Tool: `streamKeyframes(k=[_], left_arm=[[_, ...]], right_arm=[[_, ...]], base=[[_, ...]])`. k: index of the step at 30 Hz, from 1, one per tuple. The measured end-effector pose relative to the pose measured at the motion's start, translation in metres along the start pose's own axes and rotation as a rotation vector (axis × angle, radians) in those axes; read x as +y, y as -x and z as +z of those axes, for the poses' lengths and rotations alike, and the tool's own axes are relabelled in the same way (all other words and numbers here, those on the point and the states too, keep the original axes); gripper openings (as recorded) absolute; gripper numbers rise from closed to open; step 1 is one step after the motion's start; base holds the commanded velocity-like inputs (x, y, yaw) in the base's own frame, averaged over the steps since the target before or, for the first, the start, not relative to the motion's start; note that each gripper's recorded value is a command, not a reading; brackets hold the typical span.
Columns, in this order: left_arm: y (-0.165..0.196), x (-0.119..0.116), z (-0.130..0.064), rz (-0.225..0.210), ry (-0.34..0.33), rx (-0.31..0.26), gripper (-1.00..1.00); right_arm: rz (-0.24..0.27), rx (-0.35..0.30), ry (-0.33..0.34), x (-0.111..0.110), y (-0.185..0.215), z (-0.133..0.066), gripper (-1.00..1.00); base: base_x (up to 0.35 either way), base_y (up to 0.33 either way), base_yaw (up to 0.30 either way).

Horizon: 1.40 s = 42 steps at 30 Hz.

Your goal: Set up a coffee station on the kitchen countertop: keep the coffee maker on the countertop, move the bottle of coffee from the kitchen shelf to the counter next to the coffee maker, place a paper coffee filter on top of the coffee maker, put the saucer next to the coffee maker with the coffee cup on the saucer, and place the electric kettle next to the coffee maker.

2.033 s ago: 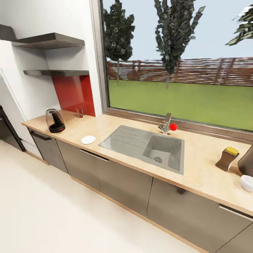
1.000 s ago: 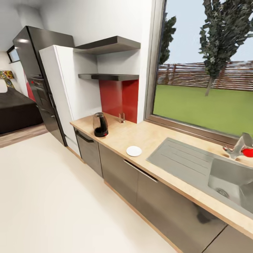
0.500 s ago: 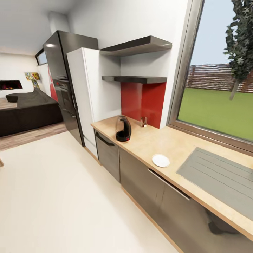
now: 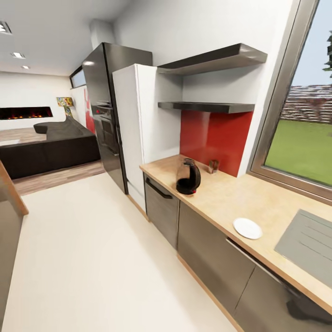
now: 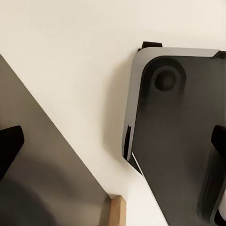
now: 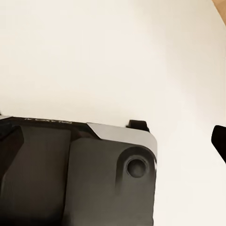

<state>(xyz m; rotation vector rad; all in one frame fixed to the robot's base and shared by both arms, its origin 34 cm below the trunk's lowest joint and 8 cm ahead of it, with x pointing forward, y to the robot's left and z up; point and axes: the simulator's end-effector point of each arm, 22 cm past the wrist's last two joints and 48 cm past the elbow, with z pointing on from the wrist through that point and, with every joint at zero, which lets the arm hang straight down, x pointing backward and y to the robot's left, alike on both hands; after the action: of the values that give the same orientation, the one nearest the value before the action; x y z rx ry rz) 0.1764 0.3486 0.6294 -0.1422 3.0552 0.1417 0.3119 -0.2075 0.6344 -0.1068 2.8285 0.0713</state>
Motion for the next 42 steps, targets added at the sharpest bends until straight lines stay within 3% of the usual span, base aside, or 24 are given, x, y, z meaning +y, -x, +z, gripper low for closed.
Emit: streamKeyframes(k=[8, 42], left_arm=[[0.0002, 0.0, 0.0, 0.0, 0.0, 0.0, 1.0], [-0.0002, -0.0033, 0.0001, -0.002, -0.004, 0.0, 1.0]], right_arm=[[0.001, -0.001, 0.0, 0.0, 0.0005, 0.0, 1.0], [0.002, -0.002, -0.003, -0.006, 0.0008, 0.0, 1.0]], base=[[0.247, 0.26, -0.09], [0.189, 0.276, -0.295]])
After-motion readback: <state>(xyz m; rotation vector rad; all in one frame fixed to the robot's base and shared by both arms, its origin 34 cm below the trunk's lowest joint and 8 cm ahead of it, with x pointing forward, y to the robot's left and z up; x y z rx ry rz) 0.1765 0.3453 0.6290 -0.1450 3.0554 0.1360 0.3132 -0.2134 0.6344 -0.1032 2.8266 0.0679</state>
